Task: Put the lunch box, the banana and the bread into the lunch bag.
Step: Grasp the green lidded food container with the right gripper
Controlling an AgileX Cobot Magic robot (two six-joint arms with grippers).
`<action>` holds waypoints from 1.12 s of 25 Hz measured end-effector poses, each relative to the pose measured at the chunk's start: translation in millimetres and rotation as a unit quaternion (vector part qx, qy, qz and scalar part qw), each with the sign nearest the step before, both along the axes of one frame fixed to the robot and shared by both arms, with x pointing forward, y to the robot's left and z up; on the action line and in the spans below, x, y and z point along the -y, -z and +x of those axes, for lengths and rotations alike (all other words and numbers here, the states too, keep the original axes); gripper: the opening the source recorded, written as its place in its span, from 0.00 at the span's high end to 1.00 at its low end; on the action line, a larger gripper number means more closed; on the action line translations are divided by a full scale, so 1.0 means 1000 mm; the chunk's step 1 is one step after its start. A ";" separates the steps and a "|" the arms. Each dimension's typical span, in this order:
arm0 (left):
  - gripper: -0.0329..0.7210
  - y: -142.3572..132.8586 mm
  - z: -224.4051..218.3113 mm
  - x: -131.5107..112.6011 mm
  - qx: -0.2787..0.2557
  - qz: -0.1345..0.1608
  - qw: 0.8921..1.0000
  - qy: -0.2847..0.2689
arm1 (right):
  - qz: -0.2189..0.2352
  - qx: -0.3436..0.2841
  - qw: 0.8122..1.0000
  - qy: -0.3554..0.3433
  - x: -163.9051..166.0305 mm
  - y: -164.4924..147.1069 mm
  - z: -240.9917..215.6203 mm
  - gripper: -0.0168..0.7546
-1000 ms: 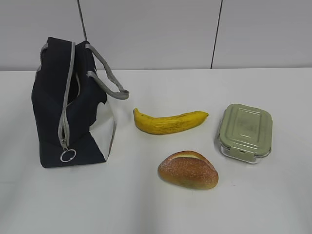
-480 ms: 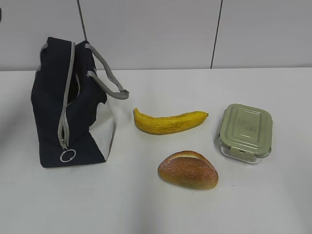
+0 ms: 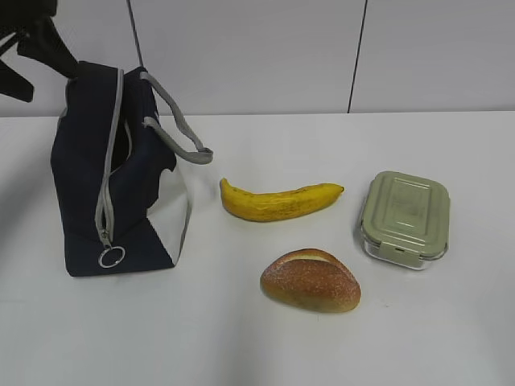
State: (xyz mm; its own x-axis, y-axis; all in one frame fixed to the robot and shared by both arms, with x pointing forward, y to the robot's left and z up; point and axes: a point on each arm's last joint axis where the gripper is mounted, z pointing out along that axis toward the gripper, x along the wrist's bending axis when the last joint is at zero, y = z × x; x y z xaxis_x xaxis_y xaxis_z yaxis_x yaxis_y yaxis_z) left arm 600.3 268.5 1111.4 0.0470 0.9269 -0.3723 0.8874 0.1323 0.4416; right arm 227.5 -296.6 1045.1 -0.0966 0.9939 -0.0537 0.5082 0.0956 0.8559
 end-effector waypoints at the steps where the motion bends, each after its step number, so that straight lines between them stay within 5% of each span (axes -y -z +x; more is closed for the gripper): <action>1: 0.29 0.005 0.006 0.001 -0.003 -0.005 1.000 0.003 | 0.000 0.000 1.000 0.000 0.000 0.000 0.000 0.30; 12: 0.47 0.034 0.028 0.008 -0.030 -0.015 0.999 0.024 | 0.000 0.000 1.000 0.000 0.000 0.000 0.000 0.30; 23: 0.95 0.034 0.027 0.008 -0.031 -0.017 0.999 0.027 | 0.000 0.000 1.000 0.000 0.000 0.000 0.000 0.30; 28: 0.96 0.034 0.027 0.008 -0.034 -0.017 0.999 0.028 | 0.000 0.000 1.000 0.000 0.000 0.000 0.000 0.30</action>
State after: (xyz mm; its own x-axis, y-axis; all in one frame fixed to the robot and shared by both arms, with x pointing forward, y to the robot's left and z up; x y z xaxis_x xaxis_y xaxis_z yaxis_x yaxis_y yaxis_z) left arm 627.1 260.3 1077.3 0.0729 0.9106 -0.4067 0.9214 0.0946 0.3769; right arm 227.5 -296.6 1045.1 -0.0966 0.9939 -0.0537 0.5082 0.0956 0.8559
